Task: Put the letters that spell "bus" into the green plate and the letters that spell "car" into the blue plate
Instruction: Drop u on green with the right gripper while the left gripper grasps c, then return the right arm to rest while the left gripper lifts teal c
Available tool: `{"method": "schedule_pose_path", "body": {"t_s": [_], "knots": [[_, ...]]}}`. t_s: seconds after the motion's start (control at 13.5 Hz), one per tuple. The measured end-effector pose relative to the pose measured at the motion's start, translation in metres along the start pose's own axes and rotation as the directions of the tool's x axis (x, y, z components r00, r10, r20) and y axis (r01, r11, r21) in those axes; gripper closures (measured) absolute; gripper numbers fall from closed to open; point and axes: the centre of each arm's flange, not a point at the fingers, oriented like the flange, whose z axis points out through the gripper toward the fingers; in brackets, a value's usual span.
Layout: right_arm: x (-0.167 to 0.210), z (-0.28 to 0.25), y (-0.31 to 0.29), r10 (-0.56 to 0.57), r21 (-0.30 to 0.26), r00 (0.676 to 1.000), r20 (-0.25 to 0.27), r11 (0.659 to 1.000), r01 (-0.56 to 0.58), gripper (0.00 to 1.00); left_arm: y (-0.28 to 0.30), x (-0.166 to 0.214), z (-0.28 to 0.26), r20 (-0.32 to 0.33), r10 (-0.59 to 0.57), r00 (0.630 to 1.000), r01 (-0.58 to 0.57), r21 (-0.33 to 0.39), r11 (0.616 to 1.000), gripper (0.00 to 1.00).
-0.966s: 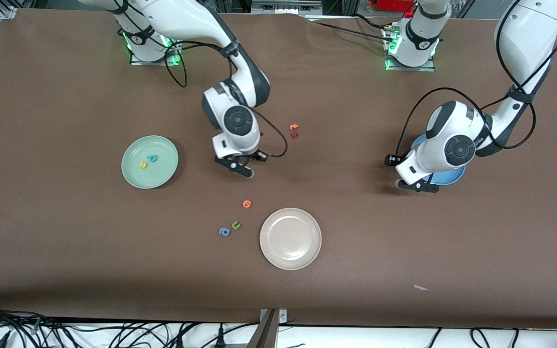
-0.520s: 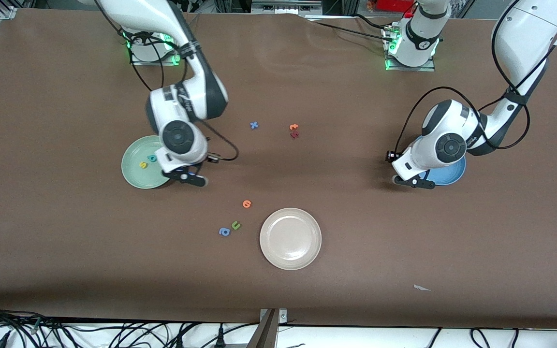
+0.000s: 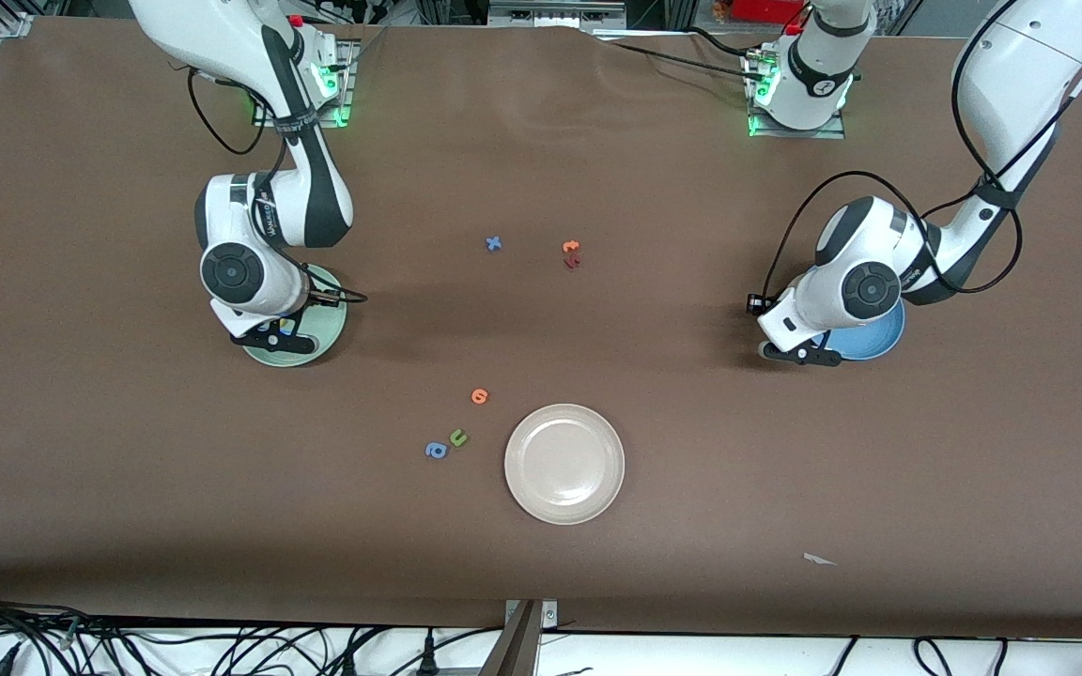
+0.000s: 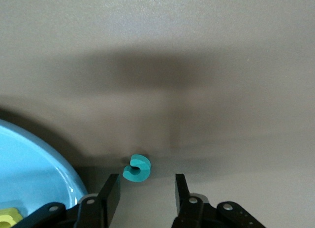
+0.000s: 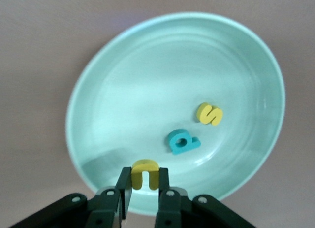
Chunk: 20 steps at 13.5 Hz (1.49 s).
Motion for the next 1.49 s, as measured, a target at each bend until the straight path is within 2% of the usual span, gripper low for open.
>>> {"method": "schedule_pose_path", "body": {"t_s": [0.07,0.15,0.37,0.59,0.67,0.89,1.41,1.49], "knots": [[-0.004,0.009,0.002,-0.003,-0.002,1.0,-0.007,1.0,0.003,0.74,-0.001,0.0,0.0,-0.003,0.002,1.0,-0.002,0.004,1.0,0.47],[-0.005,0.013,0.004,-0.005,-0.003,1.0,-0.009,1.0,0.005,0.68,-0.003,0.001,0.0,-0.011,0.014,1.0,-0.013,0.023,1.0,0.46],[-0.003,0.0,0.005,-0.002,0.013,1.0,-0.019,1.0,0.002,0.36,-0.01,0.002,0.002,-0.021,0.022,1.0,-0.021,0.054,0.998,0.46],[0.002,-0.044,-0.002,-0.013,0.033,1.0,0.013,0.999,0.013,0.04,-0.009,0.003,0.003,-0.025,-0.002,1.0,0.003,0.049,0.999,0.47],[0.005,-0.065,-0.006,-0.019,0.039,1.0,0.025,0.999,0.018,0.0,-0.007,0.003,0.004,-0.025,-0.008,1.0,0.009,0.046,0.999,0.47],[0.016,-0.137,-0.007,-0.025,0.052,0.999,0.039,0.998,0.023,0.0,-0.004,0.006,0.007,-0.045,-0.022,0.999,0.023,0.025,0.999,0.47],[0.019,-0.282,0.042,0.035,0.072,0.999,-0.007,0.997,-0.034,0.0,-0.005,0.006,0.01,-0.041,-0.03,0.999,0.031,0.021,0.999,0.49],[0.015,-0.298,0.052,0.047,0.071,0.999,-0.005,0.996,-0.047,0.0,-0.005,0.006,0.011,-0.04,-0.031,0.999,0.032,0.021,0.999,0.56]]}}
